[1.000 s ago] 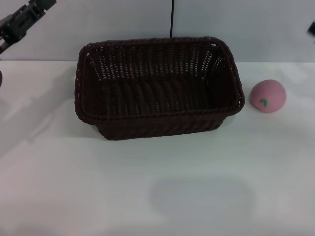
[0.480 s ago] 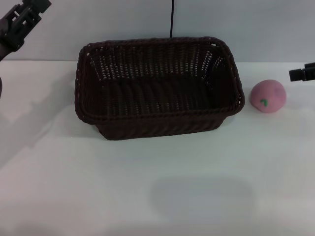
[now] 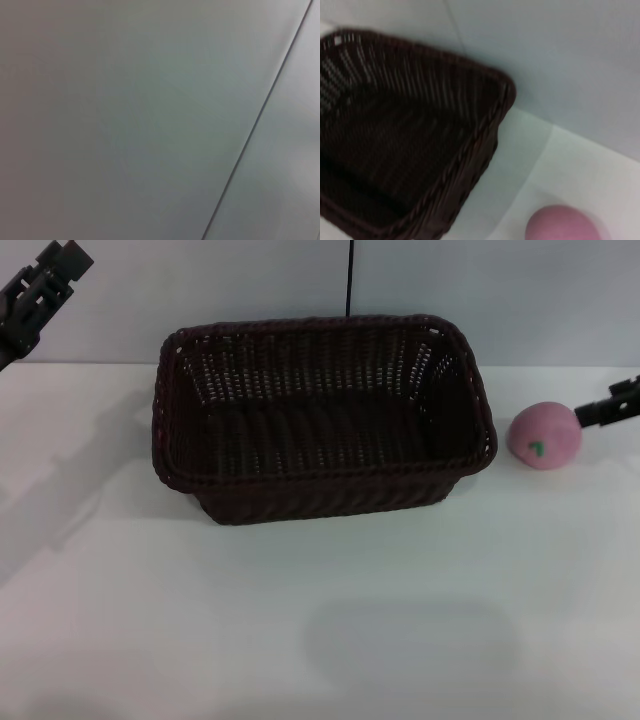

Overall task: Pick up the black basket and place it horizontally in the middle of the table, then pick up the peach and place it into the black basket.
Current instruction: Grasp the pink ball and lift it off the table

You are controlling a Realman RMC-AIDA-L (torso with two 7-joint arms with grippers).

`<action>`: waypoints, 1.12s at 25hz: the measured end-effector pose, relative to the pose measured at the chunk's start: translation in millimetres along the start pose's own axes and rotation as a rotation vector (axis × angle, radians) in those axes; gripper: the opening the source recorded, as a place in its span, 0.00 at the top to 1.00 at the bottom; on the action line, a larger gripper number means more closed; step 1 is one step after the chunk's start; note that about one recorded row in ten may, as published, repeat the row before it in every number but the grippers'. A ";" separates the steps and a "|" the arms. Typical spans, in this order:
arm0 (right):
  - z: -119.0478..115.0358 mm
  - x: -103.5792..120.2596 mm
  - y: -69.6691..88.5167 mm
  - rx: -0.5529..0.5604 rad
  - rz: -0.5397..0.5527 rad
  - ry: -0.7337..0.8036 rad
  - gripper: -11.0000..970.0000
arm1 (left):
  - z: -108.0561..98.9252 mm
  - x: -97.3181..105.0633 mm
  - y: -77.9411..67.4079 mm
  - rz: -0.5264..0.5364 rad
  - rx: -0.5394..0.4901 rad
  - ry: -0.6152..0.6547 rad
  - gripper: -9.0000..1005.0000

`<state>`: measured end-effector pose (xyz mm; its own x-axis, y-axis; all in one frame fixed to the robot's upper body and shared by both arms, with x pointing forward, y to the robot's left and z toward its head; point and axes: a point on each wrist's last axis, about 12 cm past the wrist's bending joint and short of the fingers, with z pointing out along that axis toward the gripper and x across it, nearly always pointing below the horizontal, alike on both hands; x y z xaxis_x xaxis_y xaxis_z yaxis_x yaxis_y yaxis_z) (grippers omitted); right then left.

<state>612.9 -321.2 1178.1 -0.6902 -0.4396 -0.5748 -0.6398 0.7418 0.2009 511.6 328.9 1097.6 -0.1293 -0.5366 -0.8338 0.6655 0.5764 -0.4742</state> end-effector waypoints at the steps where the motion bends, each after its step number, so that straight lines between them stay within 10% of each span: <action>1: 3.3 -0.5 1.7 0.003 -0.014 0.013 0.23 | -0.1 0.0 0.0 -0.001 0.000 0.000 0.52; 28: 63.6 -10.4 14.8 0.114 -0.126 0.105 0.28 | -11.7 -1.5 -3.5 -0.047 0.009 -0.029 0.52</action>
<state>632.1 -273.5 1136.6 -0.6426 -0.5781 -0.5029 -0.6846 0.7279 0.0381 500.9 334.9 1097.2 -0.1394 -0.5802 -0.8024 0.6657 0.5450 -0.5097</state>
